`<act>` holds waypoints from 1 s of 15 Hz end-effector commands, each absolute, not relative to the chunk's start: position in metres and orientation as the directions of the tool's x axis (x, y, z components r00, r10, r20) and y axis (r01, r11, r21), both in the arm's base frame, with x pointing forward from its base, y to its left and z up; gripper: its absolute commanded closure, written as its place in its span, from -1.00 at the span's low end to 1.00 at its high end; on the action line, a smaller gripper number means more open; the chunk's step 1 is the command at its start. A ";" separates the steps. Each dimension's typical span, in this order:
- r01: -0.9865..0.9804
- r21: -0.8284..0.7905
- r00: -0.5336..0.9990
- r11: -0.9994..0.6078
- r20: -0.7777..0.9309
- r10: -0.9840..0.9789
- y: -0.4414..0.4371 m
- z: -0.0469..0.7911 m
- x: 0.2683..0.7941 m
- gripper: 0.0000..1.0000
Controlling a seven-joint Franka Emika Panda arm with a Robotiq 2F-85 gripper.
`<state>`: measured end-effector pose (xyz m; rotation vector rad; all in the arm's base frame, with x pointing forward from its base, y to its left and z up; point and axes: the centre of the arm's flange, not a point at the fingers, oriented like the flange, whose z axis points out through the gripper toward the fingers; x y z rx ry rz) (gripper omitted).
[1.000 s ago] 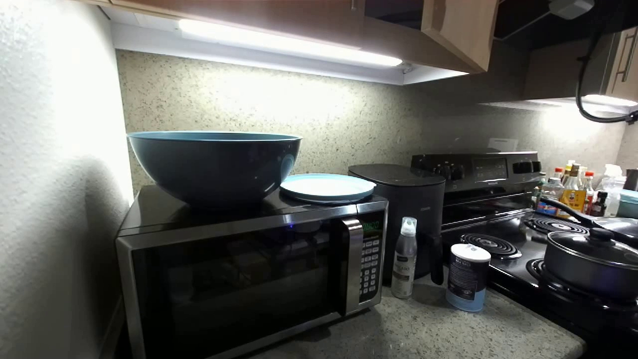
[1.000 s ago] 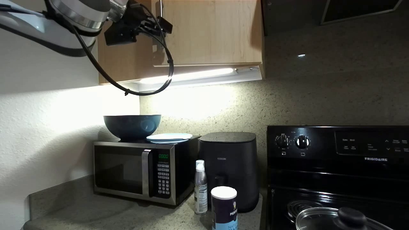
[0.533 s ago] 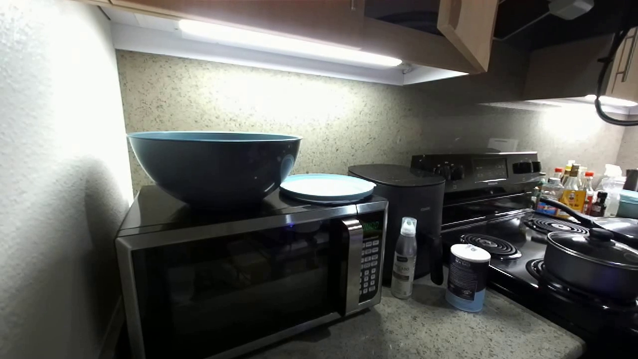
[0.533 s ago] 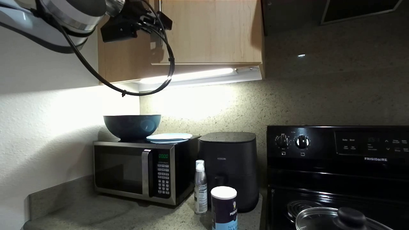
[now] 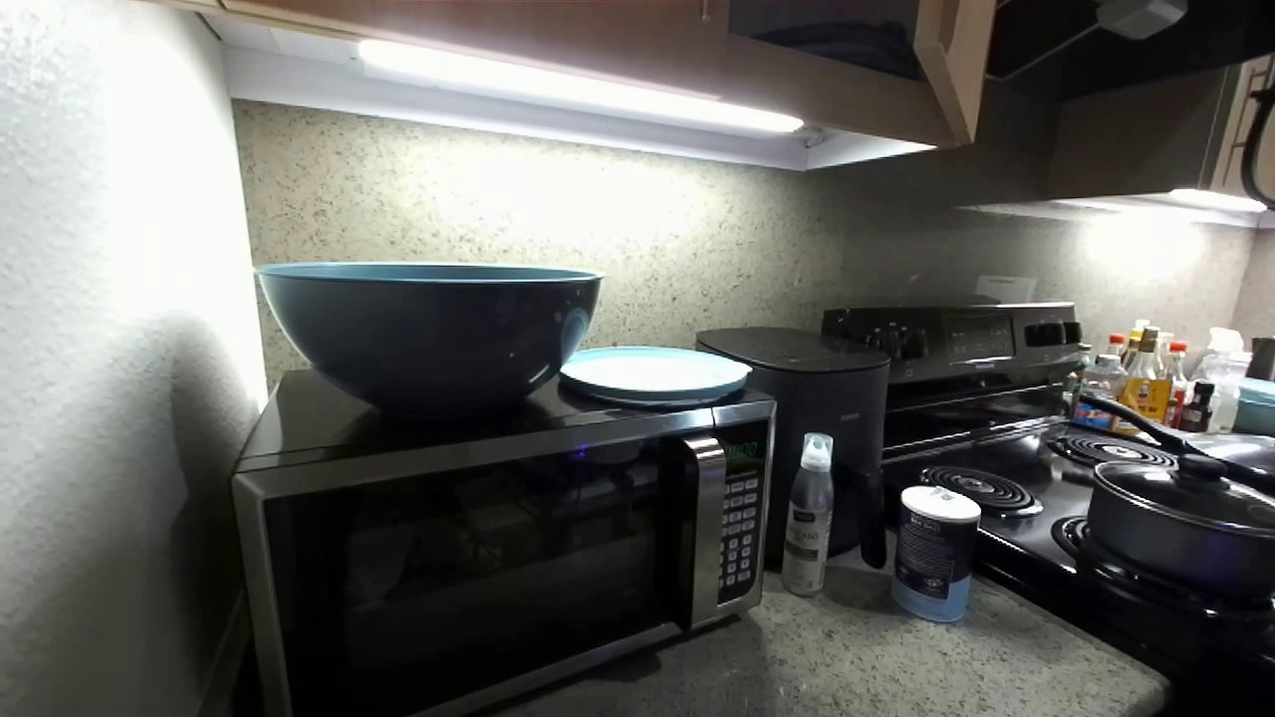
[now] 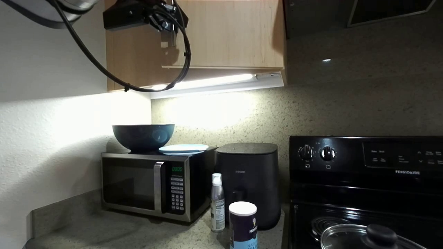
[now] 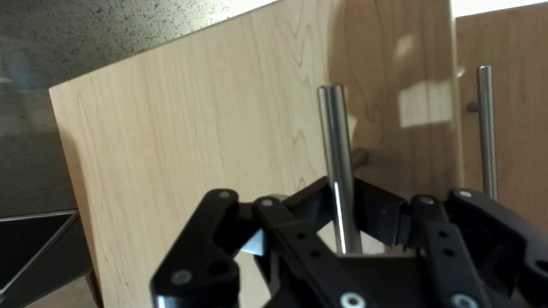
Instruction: Open the right upper cabinet door.
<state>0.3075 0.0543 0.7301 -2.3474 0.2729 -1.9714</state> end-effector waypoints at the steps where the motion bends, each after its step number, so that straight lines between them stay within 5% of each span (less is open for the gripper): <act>1: -0.219 -0.227 0.146 -0.949 0.954 -0.262 -0.003 0.727 0.250 0.94; 5: -0.190 -0.221 0.145 -0.957 0.957 -0.250 -0.020 0.728 0.241 0.94; 7: -0.039 -0.160 0.158 -0.986 0.974 -0.165 0.031 0.728 0.285 0.93; 15: -0.143 -0.235 0.098 -0.961 0.963 -0.250 -0.018 0.725 0.250 0.94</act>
